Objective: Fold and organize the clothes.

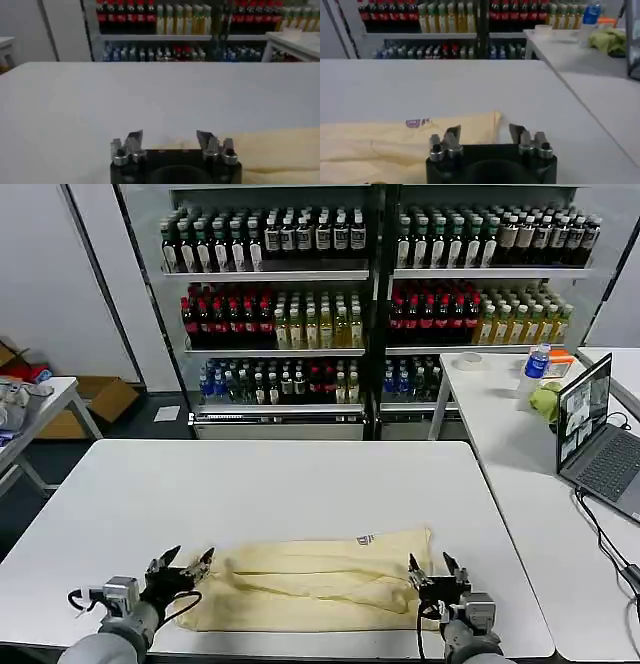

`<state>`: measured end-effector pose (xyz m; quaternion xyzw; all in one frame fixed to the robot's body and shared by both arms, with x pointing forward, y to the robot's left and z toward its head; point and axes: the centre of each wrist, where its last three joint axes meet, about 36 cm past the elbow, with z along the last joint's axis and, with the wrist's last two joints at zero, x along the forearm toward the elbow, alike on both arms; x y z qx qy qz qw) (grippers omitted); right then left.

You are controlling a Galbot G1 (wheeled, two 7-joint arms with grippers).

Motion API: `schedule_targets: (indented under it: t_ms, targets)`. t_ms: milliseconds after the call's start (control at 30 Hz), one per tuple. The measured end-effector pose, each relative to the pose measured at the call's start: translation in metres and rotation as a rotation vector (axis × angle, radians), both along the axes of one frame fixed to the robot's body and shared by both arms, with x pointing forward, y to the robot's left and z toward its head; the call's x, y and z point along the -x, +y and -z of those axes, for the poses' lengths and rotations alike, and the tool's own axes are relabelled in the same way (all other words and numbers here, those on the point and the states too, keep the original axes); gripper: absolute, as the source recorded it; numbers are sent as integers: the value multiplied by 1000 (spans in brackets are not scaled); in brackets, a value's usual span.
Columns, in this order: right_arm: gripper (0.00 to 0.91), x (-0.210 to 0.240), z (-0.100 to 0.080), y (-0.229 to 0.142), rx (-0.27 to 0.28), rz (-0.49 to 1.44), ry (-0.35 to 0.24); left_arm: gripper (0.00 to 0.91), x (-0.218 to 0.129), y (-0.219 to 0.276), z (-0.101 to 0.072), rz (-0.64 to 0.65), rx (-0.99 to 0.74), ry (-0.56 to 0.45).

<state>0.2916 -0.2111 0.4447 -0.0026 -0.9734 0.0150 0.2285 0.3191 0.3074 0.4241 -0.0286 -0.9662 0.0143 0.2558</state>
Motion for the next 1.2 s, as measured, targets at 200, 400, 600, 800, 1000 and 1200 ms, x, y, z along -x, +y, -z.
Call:
schedule_targets:
  t_ms: [200,400,600,800,1000,1200]
  targets:
    - [907,8,-7,-3,14,13,-15,907,10,-10,12,-51,42,12]
    - [907,14,-13,-7,21,23,-23,887,18,-20,28,-88,85,51]
    - [907,18,-17,-9,26,33,-33,10,22,-24,36,-118,110,55]
    - [907,18,-20,-9,25,44,-44,10,28,-29,39,-133,148,55]
    - [907,20,-21,-9,26,47,-48,10,33,-33,39,-134,196,54]
    - [907,20,-21,-9,26,49,-50,10,33,-29,35,-138,229,50]
